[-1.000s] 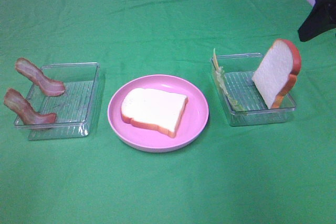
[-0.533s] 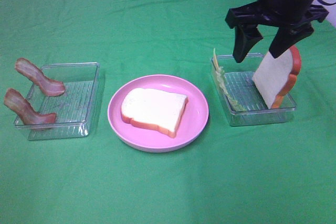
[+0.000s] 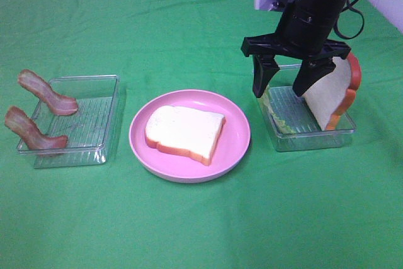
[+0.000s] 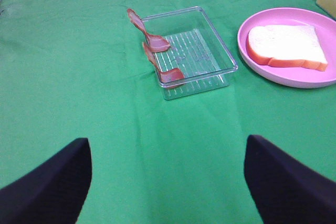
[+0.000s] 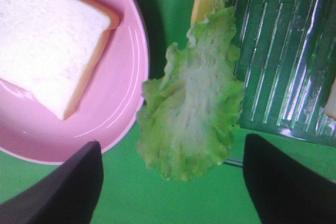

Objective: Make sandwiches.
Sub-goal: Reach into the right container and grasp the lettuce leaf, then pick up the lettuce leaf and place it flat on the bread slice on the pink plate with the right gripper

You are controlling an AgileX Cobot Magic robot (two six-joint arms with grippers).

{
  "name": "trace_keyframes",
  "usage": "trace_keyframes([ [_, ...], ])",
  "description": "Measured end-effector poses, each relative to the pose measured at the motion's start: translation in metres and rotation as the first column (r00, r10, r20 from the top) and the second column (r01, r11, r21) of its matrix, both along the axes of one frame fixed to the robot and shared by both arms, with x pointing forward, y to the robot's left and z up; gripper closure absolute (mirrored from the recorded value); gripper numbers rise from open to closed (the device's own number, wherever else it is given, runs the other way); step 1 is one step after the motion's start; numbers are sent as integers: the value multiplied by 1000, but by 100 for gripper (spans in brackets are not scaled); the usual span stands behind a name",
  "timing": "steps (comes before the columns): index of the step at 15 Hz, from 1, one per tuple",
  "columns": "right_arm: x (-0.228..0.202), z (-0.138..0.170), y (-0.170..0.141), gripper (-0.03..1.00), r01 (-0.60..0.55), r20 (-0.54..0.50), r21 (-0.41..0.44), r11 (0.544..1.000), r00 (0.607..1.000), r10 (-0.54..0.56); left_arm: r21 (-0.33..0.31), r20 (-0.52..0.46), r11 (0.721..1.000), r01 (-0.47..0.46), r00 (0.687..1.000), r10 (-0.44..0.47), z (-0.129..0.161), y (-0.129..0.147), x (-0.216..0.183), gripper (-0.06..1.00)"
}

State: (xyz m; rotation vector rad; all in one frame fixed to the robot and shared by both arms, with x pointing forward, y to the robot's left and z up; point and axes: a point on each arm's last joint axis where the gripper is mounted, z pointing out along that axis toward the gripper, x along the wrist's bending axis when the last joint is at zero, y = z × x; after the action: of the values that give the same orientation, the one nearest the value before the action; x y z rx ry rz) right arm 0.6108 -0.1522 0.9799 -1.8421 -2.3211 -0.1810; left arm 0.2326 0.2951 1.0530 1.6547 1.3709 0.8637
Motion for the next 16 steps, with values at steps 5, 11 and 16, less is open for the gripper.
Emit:
trace_keyframes([
  [5,7,-30,2,33,6,-43,-15,1000,999,-7,0,0,1000,0,1000,0,0,0,0,18],
  [11,9,-31,1,97,-1,-27,-34,999,1000,1,0,0,1000,0,1000,0,0,0,0,18],
  [16,4,10,-8,97,6,86,-78,997,996,1,0,0,1000,0,1000,0,0,0,0,18],
])
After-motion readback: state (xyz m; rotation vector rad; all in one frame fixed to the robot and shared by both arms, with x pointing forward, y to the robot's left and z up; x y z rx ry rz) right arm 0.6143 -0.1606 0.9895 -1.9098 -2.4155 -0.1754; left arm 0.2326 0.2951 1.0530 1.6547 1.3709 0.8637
